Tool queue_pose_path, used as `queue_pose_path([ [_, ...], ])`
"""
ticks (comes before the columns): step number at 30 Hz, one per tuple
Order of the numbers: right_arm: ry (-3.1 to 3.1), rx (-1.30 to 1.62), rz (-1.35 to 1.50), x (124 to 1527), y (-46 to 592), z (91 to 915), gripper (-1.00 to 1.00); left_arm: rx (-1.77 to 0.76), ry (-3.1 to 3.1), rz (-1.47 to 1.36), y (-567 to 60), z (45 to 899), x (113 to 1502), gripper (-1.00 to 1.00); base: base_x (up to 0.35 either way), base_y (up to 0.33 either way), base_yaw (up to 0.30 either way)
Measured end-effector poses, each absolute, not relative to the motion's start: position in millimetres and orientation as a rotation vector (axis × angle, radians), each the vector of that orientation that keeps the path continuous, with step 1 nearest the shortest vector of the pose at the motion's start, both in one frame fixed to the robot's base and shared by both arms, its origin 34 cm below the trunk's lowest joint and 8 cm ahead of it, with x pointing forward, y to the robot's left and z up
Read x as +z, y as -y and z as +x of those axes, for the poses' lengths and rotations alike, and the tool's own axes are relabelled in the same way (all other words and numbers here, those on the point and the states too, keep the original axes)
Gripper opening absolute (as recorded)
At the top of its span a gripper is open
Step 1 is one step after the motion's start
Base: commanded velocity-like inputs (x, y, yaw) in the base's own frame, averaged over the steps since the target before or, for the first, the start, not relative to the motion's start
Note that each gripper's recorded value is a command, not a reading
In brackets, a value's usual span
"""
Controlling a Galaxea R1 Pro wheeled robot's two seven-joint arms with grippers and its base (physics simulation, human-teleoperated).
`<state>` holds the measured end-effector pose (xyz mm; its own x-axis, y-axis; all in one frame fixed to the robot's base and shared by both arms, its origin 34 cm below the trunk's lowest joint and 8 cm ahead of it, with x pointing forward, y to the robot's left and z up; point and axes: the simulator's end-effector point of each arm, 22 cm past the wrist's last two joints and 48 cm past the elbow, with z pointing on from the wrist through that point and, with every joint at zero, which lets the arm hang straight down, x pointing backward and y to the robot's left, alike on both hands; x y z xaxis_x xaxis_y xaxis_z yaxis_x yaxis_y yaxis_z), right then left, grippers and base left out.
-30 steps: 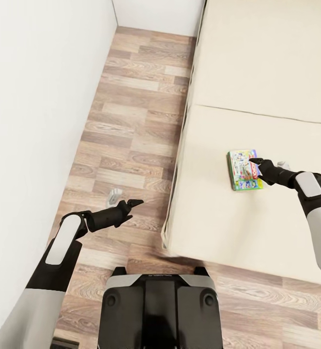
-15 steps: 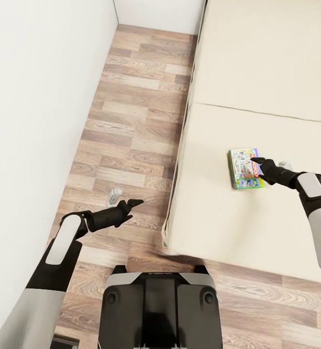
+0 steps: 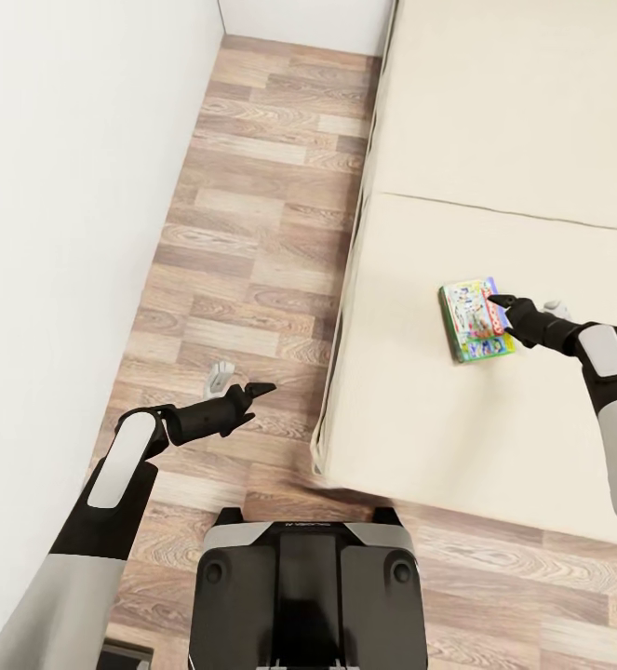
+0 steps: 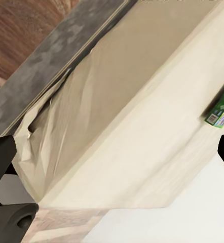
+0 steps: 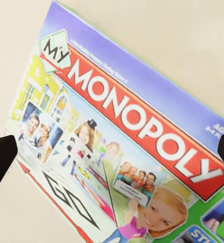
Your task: Put all the toys in the child's room - the three board games (two on the bed and one on the table), the two jigsaw puzzles on the table, and the tennis ball on the table - inside the toy box on the table in the child's room.
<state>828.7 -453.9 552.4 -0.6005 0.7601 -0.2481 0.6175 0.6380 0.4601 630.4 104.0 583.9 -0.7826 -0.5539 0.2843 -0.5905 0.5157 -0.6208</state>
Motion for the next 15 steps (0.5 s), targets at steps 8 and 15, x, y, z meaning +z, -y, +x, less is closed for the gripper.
queue_pose_path([
  [8,-2.431,0.452,1.065,557.1,455.9,833.9,1.0,1.131,2.69,1.017,-104.1,630.4,582.9,1.0,0.0,0.0,0.0],
  [15,-2.424,0.442,1.052,562.5,461.7,836.9,1.0,1.131,2.69,1.017,-104.1,630.5,583.0,1.0,0.0,0.0,0.0],
])
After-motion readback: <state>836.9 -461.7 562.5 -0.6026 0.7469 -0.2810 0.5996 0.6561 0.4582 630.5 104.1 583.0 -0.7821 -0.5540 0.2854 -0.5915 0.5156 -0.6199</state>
